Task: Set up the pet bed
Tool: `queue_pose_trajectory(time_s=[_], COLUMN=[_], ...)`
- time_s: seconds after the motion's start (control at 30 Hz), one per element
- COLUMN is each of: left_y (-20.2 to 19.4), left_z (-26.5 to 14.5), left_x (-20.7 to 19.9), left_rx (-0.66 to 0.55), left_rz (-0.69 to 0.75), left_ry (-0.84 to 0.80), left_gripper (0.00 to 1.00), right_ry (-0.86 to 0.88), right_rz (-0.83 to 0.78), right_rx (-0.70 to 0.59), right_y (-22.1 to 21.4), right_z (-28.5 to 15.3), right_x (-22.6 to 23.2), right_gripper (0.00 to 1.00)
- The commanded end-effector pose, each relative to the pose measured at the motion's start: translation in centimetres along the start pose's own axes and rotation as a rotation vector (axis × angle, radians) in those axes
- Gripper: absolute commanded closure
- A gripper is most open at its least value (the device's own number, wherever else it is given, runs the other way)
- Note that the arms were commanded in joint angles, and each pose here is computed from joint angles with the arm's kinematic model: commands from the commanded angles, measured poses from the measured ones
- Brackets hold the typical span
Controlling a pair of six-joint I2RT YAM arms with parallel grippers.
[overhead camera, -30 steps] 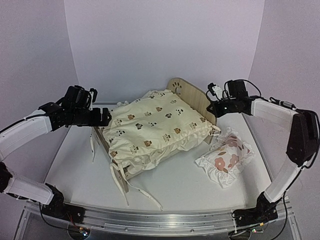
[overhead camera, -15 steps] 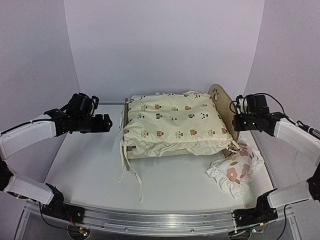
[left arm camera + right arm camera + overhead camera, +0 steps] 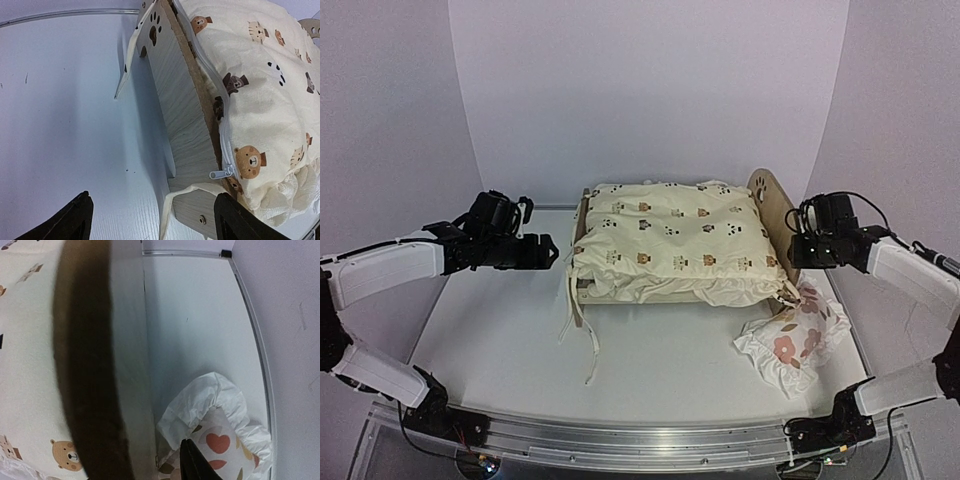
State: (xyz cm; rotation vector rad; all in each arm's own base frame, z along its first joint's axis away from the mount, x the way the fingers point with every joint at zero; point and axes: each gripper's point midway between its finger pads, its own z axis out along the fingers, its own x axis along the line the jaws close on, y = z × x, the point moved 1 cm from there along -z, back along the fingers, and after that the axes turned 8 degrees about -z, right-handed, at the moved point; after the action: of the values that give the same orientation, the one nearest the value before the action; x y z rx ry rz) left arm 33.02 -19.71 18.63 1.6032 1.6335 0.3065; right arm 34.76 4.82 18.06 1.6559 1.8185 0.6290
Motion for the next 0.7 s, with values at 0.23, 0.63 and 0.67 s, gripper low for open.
queue_pose_trajectory(time_s=[0.23,0.63,0.67], left_y=[2.9,-0.7,-1.0], left_z=[-1.8,-0.8,-0.3], left_x=[-4.8,-10.9,-11.0], left_rx=[-0.040,0.089,0.103], left_rz=[0.088,0.289,0.297], left_ry=[-0.156,-0.284,-0.272], left_gripper=[0.15,0.26,0.27], right_ry=[-0.054,0.818,0.857], right_rz=[0.046,0.303,0.278], right_rx=[-0.047,-0.067,-0.068], right_y=[4.5,7.9,7.7], right_z=[-7.0,-12.7,-13.2], right_x=[-2.5,11.2,12.6], right_gripper=[0.11,0.13,0.13])
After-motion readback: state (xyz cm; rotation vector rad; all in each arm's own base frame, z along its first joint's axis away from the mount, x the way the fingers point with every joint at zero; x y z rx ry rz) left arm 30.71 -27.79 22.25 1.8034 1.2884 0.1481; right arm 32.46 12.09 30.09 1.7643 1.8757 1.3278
